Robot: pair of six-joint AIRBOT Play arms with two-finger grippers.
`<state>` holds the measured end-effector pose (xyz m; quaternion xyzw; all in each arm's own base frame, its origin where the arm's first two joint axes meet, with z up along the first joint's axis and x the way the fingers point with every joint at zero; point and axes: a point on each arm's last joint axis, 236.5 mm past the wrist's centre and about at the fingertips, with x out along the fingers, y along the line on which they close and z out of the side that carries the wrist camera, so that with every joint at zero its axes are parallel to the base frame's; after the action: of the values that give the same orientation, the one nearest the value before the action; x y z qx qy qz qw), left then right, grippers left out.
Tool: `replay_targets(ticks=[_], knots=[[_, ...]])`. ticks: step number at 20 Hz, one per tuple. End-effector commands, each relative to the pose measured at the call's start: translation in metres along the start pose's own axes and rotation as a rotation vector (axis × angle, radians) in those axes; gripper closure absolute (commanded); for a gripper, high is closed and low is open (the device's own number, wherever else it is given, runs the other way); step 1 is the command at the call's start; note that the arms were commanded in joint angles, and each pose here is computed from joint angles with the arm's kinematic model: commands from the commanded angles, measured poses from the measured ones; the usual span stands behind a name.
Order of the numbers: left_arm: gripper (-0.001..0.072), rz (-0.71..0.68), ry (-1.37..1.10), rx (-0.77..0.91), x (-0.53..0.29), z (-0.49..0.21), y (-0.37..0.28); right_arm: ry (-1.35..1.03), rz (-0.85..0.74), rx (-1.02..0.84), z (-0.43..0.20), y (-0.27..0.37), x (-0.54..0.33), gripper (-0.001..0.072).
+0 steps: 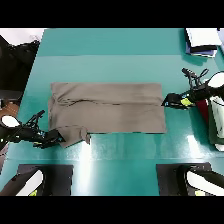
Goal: Fold the shirts.
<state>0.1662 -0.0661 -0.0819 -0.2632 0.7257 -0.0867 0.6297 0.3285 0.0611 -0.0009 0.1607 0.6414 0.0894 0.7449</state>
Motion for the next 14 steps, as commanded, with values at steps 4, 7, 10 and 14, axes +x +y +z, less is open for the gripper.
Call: replay_targets(ticks=[4,7,10,14], knots=[[0.0423,-0.024,-0.006,-0.010,0.006,0.007,-0.003,-0.005,0.000,0.001,0.001,0.000,0.000,0.0111],[0.0677,-0.086,-0.066,0.028,0.004,0.021,-0.018,0.003,0.000,0.001,-0.001,0.000,0.000,0.0111],[0.0676,-0.107,-0.084,0.037,-0.001,0.026,-0.025,0.030,-0.002,0.000,-0.007,-0.001,0.000,0.0112],[0.0676,-0.126,-0.041,0.102,-0.021,0.020,-0.039,0.118,-0.008,0.011,-0.032,-0.006,0.008,0.0111]])
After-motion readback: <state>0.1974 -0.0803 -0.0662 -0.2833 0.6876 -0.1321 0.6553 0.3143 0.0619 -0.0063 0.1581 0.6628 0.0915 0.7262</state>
